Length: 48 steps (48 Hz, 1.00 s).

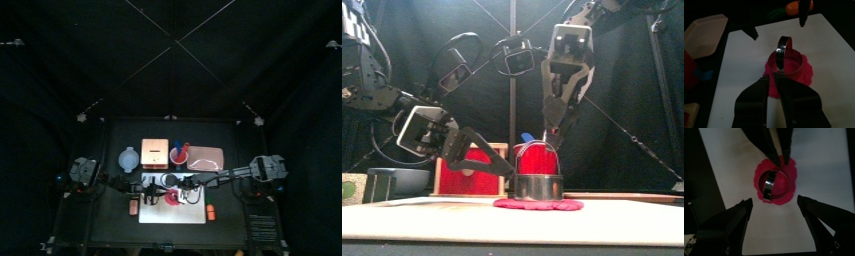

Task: Get the cutter from the drawer then cut the dough then place the extra dough in the bowl
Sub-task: Cut the dough

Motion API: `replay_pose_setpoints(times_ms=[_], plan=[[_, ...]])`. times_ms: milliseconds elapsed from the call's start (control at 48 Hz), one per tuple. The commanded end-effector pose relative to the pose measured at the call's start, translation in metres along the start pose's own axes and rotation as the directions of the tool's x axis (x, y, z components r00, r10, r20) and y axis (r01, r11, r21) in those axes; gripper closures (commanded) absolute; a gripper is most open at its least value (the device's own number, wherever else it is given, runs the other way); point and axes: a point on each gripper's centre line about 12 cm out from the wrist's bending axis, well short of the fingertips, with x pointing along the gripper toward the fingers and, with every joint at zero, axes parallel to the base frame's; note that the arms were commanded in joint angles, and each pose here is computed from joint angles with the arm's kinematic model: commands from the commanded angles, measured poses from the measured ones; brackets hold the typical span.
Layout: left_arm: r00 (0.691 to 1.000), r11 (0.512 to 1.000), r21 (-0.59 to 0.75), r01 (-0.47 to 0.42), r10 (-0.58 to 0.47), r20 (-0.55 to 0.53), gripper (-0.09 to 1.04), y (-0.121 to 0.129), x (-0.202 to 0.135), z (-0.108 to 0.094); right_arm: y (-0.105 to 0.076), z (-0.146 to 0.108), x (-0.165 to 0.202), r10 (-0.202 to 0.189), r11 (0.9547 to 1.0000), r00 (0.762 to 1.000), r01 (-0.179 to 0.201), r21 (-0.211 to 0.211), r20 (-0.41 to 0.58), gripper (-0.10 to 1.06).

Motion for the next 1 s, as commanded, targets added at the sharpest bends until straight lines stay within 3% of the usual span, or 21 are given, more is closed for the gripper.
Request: replay_pose_setpoints(times_ms=[21,312,542,1000], plan=[[1.000,1.000,-0.012,-0.011,0.011,0.030,0.35,0.001,0.002,0.008,0.002,0.011,-0.012,-0.017,0.9998,0.999,0.016,0.009,0.051,-0.04],[1.000,1.000,-0.011,-0.009,0.010,0.011,0.35,-0.001,0.006,0.001,0.014,0.008,-0.006,-0.055,0.9983,0.996,0.053,0.023,0.067,-0.04],[1.000,1.000,-0.009,-0.006,0.006,0.010,0.35,-0.003,0.009,0.000,0.024,0.014,0.002,-0.047,0.9989,0.997,0.047,0.008,0.066,-0.04],[0.999,1.000,-0.010,0.008,-0.008,-0.037,0.36,-0.006,0.011,-0.007,0.023,0.018,0.015,-0.060,0.9982,0.997,0.059,0.006,0.053,-0.03]])
